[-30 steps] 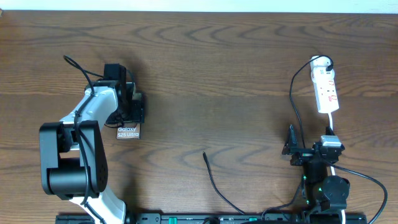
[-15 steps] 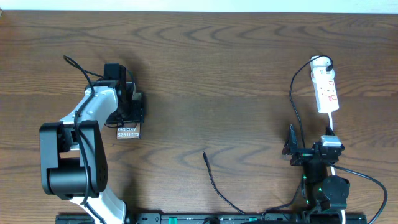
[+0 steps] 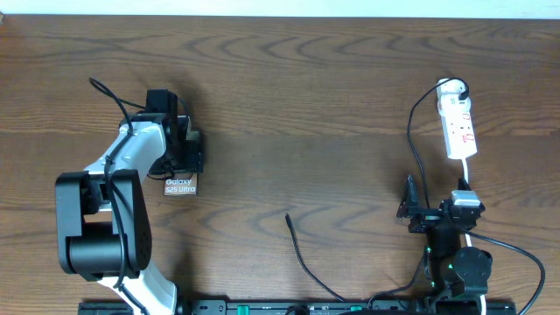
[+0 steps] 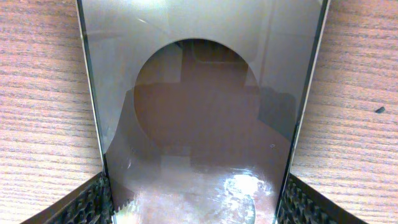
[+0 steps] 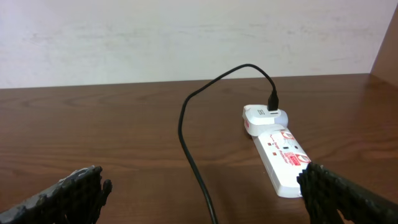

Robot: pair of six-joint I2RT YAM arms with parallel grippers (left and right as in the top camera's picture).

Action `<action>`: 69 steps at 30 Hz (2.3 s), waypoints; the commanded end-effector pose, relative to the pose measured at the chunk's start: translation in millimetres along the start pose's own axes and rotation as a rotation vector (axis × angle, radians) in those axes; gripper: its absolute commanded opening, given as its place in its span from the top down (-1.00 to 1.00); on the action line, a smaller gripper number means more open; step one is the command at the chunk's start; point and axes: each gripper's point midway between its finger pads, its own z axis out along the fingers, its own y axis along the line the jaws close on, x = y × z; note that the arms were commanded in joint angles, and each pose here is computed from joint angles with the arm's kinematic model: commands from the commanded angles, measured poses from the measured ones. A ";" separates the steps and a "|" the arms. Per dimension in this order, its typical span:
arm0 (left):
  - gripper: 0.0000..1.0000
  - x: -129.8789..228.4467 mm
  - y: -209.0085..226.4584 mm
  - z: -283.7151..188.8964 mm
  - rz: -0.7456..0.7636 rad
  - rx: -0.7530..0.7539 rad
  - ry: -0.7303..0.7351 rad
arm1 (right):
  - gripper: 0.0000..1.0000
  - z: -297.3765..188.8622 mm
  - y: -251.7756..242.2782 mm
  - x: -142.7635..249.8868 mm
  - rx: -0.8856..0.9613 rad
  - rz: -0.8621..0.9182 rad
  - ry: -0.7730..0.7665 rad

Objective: Plug charger to phone and switch on socket
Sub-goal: 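Close the left gripper on the phone box edges, then lift the phone box with the left gripper and tilt it upright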

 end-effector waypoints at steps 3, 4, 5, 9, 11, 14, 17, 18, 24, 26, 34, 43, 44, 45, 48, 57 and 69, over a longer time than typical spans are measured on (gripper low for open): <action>0.52 -7.9 -3.4 -8.2 0.000 0.025 -0.017 | -0.99 -0.2 -2.9 0.2 0.014 -0.012 -0.001; 0.52 -9.7 -3.5 -11.1 0.000 0.025 -0.026 | -0.99 -0.2 -2.8 0.2 0.014 -0.012 -0.001; 0.53 -12.1 -3.6 -15.3 0.000 0.025 -0.038 | -0.99 -0.2 -2.9 0.2 0.014 -0.012 -0.001; 0.52 -24.2 -4.2 -44.7 0.002 0.026 -0.127 | -0.99 -0.2 -2.9 0.2 0.014 -0.012 -0.001; 0.53 -27.4 -4.5 -55.7 0.000 0.026 -0.160 | -0.99 -0.2 -2.8 0.2 0.014 -0.012 -0.001; 0.52 -32.5 -5.0 -77.3 -0.013 0.029 -0.225 | -0.98 -0.2 -2.8 0.2 0.014 -0.012 -0.001; 0.53 -33.1 -9.5 -90.5 -0.009 0.055 -0.257 | -0.98 -0.2 -2.9 0.2 0.014 -0.012 -0.001; 0.53 -32.8 -11.7 -94.7 -0.007 0.067 -0.265 | -0.99 -0.2 -2.9 0.2 0.014 -0.012 -0.001; 0.58 -22.7 -28.1 -103.8 -0.015 0.165 -0.247 | -0.98 -0.2 -2.8 0.2 0.014 -0.012 -0.001; 0.61 -18.0 -40.6 -105.2 -0.050 0.243 -0.222 | -0.99 -0.2 -2.8 0.2 0.014 -0.012 -0.001; 0.83 -13.5 -79.6 -119.1 -0.292 0.509 -0.135 | -0.98 -0.2 -2.8 0.2 0.014 -0.012 -0.001; 0.85 -7.0 -102.3 -132.1 -0.660 0.674 0.046 | -0.99 -0.2 -2.9 0.2 0.014 -0.012 -0.001; 0.85 -6.3 -103.8 -133.1 -0.683 0.684 0.061 | -0.99 -0.2 -2.9 0.2 0.014 -0.012 -0.001; 0.85 -5.1 -106.0 -134.6 -0.709 0.697 0.081 | -0.99 -0.2 -2.9 0.2 0.014 -0.012 -0.001; 0.85 -0.3 -113.4 -139.8 -0.770 0.741 0.148 | -0.99 -0.2 -2.9 0.2 0.014 -0.012 -0.001; 0.85 5.6 -130.6 -156.3 -0.823 0.859 0.262 | -0.99 -0.2 -2.9 0.2 0.014 -0.012 -0.001; 0.85 18.2 -151.0 -184.1 -0.929 1.003 0.488 | -0.99 -0.2 -2.9 0.2 0.014 -0.012 -0.001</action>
